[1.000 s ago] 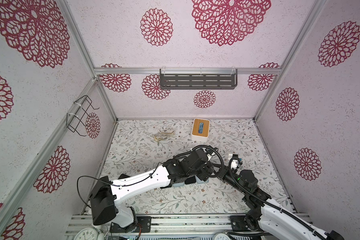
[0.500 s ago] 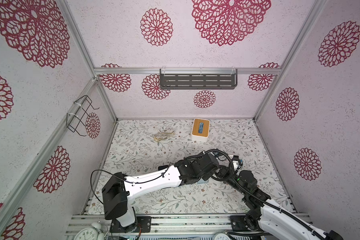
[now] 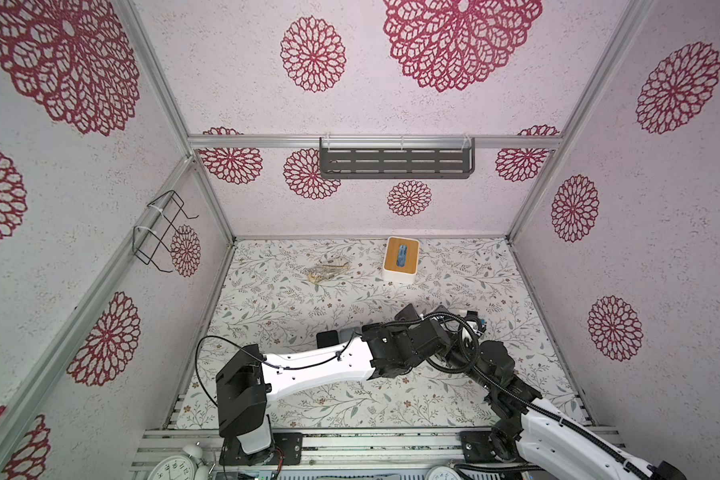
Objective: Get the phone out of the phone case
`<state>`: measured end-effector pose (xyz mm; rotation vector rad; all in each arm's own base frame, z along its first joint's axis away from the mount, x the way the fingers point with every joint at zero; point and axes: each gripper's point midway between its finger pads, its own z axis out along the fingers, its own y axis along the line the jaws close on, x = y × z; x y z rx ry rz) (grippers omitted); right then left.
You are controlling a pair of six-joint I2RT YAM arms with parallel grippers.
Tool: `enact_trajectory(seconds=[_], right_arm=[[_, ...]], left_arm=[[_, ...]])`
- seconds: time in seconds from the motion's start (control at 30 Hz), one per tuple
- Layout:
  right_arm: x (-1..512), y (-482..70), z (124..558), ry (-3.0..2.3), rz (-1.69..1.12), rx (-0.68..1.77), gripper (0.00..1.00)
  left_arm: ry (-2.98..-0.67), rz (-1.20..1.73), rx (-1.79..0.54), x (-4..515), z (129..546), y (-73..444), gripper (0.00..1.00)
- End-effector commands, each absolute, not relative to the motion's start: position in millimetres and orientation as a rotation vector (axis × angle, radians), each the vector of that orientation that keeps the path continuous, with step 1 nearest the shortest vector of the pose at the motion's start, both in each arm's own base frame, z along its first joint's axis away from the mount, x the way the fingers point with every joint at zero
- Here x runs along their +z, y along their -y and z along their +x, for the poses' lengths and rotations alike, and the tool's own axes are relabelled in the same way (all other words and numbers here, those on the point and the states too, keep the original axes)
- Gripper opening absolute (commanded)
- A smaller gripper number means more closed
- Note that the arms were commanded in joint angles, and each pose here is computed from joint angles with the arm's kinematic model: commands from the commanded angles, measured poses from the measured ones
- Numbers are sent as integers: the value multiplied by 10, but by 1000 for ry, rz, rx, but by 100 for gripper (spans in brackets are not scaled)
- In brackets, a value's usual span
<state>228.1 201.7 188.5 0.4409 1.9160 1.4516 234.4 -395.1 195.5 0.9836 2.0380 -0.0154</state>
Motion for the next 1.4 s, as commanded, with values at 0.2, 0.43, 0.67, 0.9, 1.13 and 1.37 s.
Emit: enact_trajectory(seconds=[0.2, 0.43, 0.67, 0.9, 1.13, 1.37], right_arm=[[2238, -1996, 2291, -1790, 416, 1510, 0], [1895, -1871, 2306, -1894, 484, 1368, 0], [1671, -1746, 2303, -1924, 529, 1279, 0], [1491, -1534, 2338, -1997, 533, 1046, 0], [1440, -1222, 2413, -2025, 538, 794, 0], [1989, -626, 2498, -1954, 532, 457, 0]], left_arm=[[-1996, 943, 6, 2111, 2258, 4011, 10], [-1919, 930, -24, 2465, 2127, 4028, 3], [-1876, 921, -27, 2688, 2041, 4017, 1], [-1827, 898, -53, 2962, 1938, 3992, 1], [-1802, 899, -28, 3069, 1843, 3912, 1], [-1820, 965, 70, 2771, 1870, 3966, 1]])
